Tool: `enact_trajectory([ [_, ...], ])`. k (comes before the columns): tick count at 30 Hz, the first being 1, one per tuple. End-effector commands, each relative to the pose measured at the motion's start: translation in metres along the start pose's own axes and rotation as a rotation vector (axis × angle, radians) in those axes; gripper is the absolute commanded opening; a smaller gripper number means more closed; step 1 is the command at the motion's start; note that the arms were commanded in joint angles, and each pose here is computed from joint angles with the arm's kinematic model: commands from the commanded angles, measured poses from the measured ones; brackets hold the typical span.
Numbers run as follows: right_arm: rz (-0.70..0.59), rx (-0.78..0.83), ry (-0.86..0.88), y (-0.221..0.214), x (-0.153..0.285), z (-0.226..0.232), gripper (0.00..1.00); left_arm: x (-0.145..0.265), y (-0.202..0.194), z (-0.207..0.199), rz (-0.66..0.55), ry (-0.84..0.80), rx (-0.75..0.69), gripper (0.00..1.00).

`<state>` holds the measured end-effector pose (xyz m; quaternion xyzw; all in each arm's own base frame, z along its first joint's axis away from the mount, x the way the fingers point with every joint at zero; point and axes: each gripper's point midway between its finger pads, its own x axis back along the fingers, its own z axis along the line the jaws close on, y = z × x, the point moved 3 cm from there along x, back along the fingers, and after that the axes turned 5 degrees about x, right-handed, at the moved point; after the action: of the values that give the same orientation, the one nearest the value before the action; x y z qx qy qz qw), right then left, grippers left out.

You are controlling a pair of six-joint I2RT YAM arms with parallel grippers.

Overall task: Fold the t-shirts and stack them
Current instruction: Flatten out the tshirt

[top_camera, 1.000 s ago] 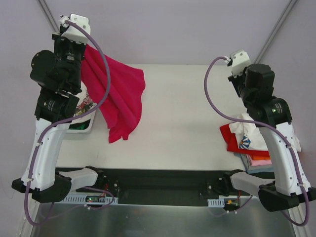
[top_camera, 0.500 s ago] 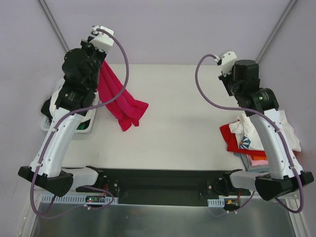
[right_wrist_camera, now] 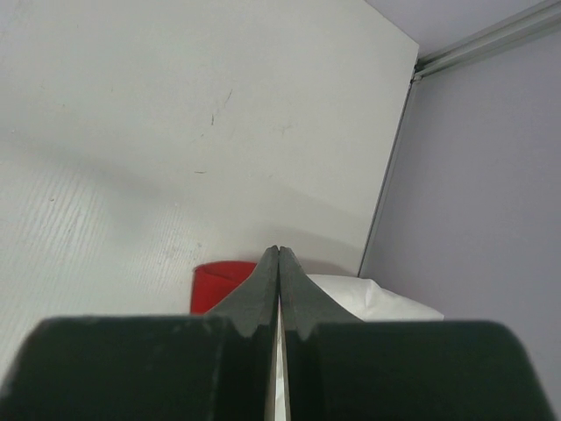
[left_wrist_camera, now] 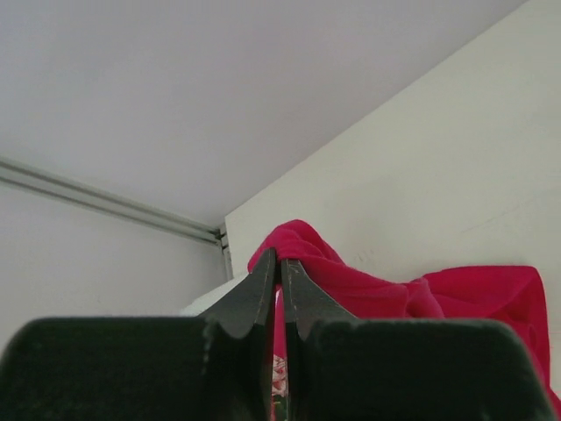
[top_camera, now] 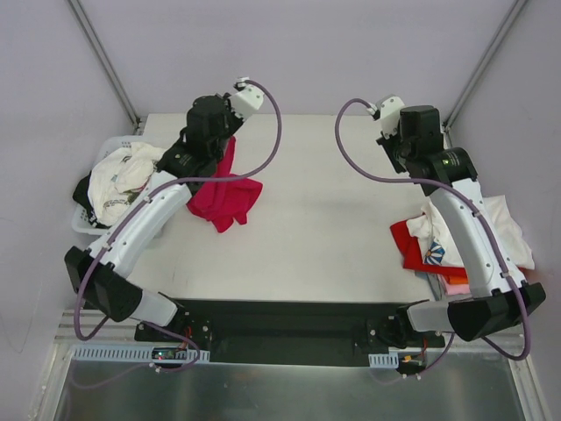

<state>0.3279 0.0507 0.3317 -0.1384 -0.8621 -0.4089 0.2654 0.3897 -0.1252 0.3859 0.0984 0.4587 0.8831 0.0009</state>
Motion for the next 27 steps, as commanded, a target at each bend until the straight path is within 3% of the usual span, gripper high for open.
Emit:
enact_trajectory([
  [1,0.007,-0.033,0.019,0.002,-0.006,0.006,0.01,-0.005,0.037,-0.013,-0.07,0.002,0.008,0.0],
  [7,0.038,-0.068,-0.023,0.0,-0.015,0.003,0.01,0.012,0.088,-0.032,-0.199,-0.073,0.042,0.0],
  [16,0.082,-0.073,-0.07,-0.007,-0.023,-0.005,0.01,0.087,0.134,-0.024,-0.387,-0.144,0.106,0.0],
  [23,0.106,-0.08,-0.047,-0.011,-0.034,0.002,0.01,0.155,0.174,0.048,-0.532,-0.065,0.2,0.0],
  [27,0.109,-0.086,-0.033,-0.011,-0.036,0.005,0.01,0.171,0.179,0.065,-0.562,-0.062,0.23,0.0],
])
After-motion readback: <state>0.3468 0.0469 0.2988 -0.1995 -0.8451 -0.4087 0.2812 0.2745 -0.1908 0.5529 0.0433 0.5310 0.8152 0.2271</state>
